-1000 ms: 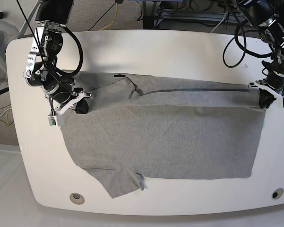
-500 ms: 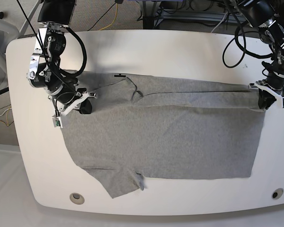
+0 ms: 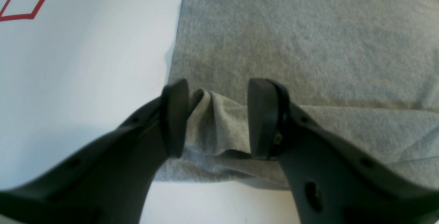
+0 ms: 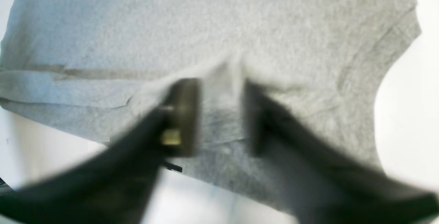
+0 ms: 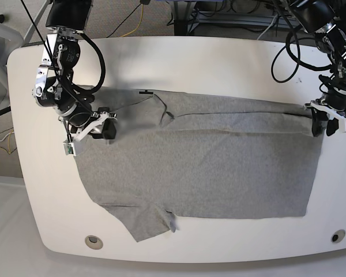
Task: Fold the T-shirt properly
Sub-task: 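Hold the folded strip with both grippers and press it flat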
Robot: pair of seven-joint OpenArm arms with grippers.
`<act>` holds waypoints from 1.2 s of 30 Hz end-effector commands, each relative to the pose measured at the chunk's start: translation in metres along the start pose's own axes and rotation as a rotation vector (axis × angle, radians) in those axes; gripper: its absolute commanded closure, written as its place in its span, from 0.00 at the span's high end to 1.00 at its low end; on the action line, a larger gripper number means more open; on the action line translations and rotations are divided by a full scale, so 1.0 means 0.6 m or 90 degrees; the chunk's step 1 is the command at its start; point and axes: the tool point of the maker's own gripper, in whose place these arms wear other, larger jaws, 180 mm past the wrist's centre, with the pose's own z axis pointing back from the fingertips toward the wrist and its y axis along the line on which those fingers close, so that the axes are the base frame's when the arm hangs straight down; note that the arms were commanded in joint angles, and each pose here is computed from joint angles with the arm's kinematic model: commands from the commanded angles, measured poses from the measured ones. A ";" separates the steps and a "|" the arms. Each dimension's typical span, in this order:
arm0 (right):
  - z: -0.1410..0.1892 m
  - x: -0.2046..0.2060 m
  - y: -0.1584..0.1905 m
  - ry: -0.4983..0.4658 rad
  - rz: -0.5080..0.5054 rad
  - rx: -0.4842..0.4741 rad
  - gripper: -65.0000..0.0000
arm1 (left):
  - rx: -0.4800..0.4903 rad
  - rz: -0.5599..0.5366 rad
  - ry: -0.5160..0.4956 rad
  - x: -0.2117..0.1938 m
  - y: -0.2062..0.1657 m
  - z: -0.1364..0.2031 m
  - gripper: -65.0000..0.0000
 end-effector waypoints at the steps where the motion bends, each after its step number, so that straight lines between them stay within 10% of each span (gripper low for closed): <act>1: 0.007 0.026 0.002 -0.030 0.012 0.001 0.54 | 0.002 -0.009 -0.039 0.033 0.008 0.003 0.42; 36: 0.037 0.007 -0.005 -0.020 0.043 -0.015 0.49 | 0.086 -0.026 -0.046 0.034 0.074 0.075 0.52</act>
